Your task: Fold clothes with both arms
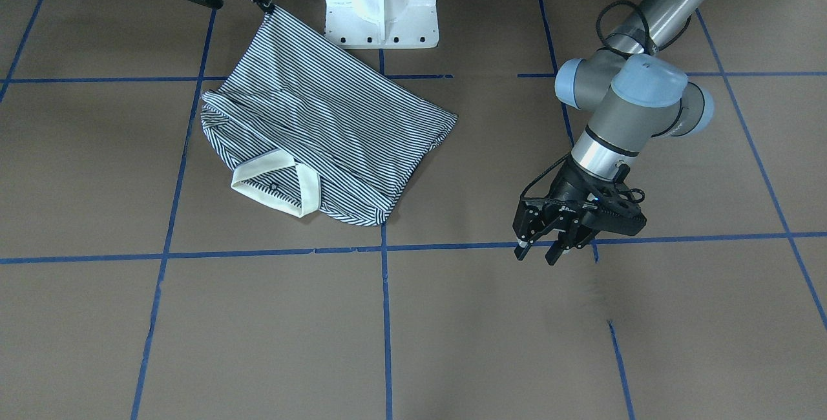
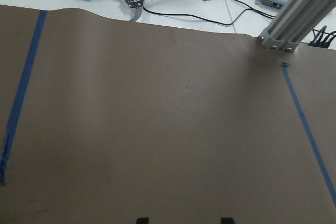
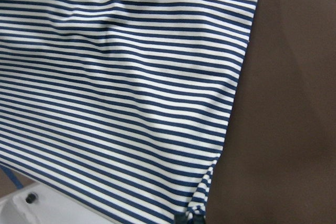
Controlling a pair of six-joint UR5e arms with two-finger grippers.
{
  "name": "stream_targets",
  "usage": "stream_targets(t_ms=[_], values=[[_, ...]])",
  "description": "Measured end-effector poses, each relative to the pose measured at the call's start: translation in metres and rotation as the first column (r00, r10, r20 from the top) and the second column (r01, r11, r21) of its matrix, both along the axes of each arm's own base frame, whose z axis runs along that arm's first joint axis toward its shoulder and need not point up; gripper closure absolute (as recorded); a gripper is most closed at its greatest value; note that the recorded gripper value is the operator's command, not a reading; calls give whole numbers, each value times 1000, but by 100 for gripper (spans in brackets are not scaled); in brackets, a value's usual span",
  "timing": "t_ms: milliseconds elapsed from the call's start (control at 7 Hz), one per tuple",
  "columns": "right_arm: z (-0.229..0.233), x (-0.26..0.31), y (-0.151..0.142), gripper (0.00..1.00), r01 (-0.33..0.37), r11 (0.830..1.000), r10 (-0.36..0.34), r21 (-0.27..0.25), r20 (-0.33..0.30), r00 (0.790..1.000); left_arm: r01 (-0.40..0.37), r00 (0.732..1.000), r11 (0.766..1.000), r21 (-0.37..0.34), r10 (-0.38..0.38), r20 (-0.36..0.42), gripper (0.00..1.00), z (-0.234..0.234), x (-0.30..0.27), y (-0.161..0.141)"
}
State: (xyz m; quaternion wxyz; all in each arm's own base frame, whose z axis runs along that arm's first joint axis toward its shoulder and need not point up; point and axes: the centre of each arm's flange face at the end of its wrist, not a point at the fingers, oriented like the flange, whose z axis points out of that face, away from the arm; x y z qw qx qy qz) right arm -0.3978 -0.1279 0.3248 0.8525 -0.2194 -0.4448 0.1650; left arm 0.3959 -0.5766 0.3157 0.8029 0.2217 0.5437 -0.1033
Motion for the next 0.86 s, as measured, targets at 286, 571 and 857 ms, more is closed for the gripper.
stream_targets(t_ms=[286, 571, 857], values=[[-1, 4, -5, 0, -15, 1000, 15, -1, 0, 1000, -52, 991, 995, -82, 42, -127, 31, -24, 17, 64], [-7, 30, -70, 0, -180, 984, 179, 4, 19, 984, -144, 968, 972, -186, 99, -231, 32, -27, 17, 159], [-7, 53, -138, 0, -334, 942, 333, 24, 28, 942, -189, 961, 935, -299, 114, -254, 36, -19, 42, 225]])
